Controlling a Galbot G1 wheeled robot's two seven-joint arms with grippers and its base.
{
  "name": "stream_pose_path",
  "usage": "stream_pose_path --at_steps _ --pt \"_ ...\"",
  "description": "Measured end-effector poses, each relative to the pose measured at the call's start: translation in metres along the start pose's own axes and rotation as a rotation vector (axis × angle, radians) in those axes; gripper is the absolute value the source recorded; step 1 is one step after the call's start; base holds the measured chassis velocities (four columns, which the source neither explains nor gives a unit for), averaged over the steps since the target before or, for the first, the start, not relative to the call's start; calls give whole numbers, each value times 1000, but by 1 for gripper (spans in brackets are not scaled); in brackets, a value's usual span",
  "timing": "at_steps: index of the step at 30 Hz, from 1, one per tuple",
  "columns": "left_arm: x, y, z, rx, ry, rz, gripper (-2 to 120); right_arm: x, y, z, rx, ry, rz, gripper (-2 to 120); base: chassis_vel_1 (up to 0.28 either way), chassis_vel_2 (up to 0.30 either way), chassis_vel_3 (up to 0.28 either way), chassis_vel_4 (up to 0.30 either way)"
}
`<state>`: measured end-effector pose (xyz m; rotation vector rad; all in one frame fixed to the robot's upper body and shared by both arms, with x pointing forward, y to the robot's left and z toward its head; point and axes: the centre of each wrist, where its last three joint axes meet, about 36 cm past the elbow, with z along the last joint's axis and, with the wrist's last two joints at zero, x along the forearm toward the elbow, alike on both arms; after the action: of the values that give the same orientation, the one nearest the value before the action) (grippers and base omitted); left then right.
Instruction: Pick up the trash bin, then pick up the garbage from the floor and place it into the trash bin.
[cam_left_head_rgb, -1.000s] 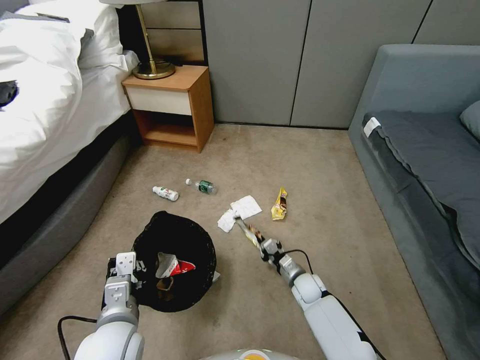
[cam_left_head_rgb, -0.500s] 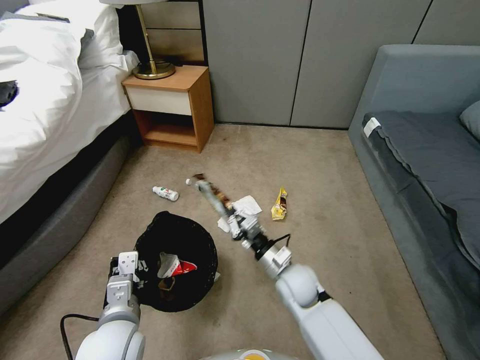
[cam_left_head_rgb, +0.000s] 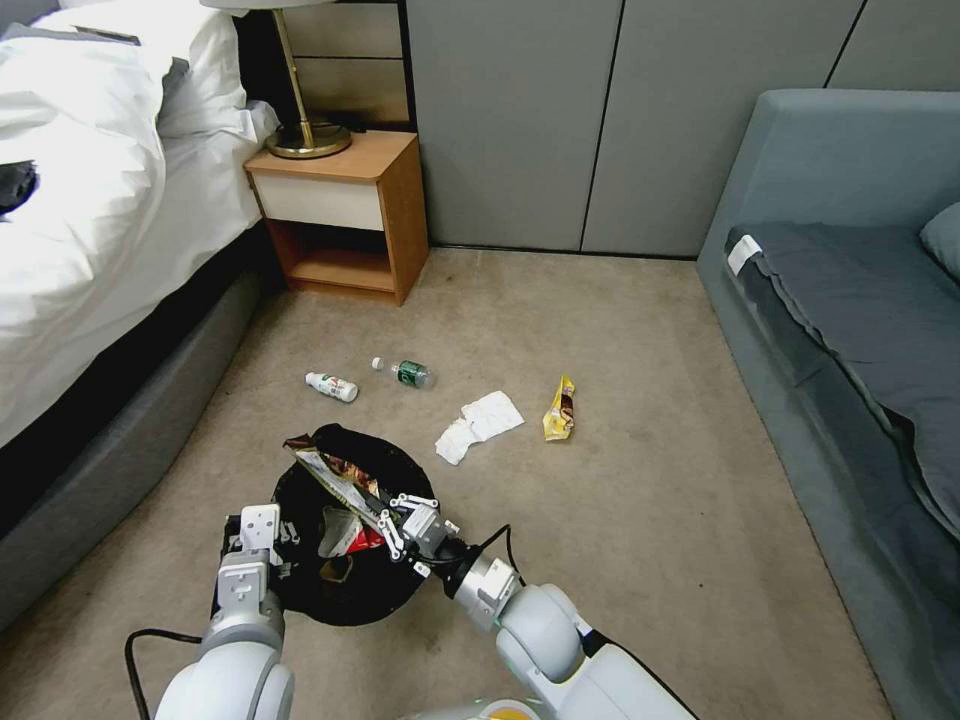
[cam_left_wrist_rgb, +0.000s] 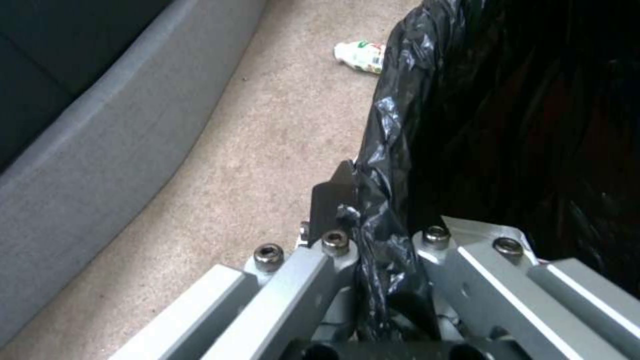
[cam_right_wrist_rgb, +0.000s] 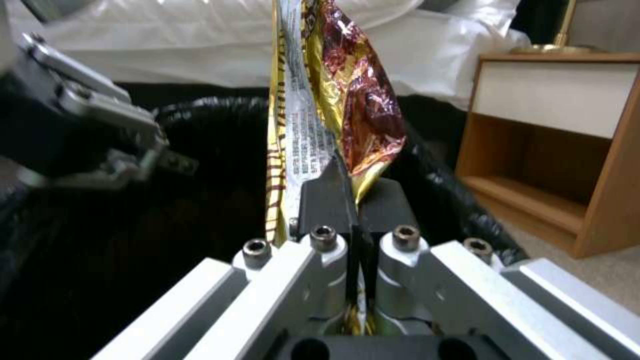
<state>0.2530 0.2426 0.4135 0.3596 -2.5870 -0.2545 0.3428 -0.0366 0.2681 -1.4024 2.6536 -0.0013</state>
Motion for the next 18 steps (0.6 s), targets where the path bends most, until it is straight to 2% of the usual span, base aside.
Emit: stream_pose_path --at_steps 9,11,13,16,17,18 --pt "0 -2 -1 2 -2 3 1 4 2 9 0 41 -1 3 0 0 0 0" --pt "1 -2 -1 2 -4 2 1 4 2 10 0 44 0 15 0 0 0 0" --pt "1 -2 -1 2 -5 2 1 3 2 10 1 44 0 18 0 0 0 0" --pt "2 -1 -2 4 -7 2 1 5 3 10 2 48 2 33 0 0 0 0" --pt "2 -1 -2 4 -7 2 1 5 3 10 2 48 2 33 0 0 0 0" --pt "2 -1 -3 4 -8 2 1 6 3 11 1 50 2 38 0 0 0 0"
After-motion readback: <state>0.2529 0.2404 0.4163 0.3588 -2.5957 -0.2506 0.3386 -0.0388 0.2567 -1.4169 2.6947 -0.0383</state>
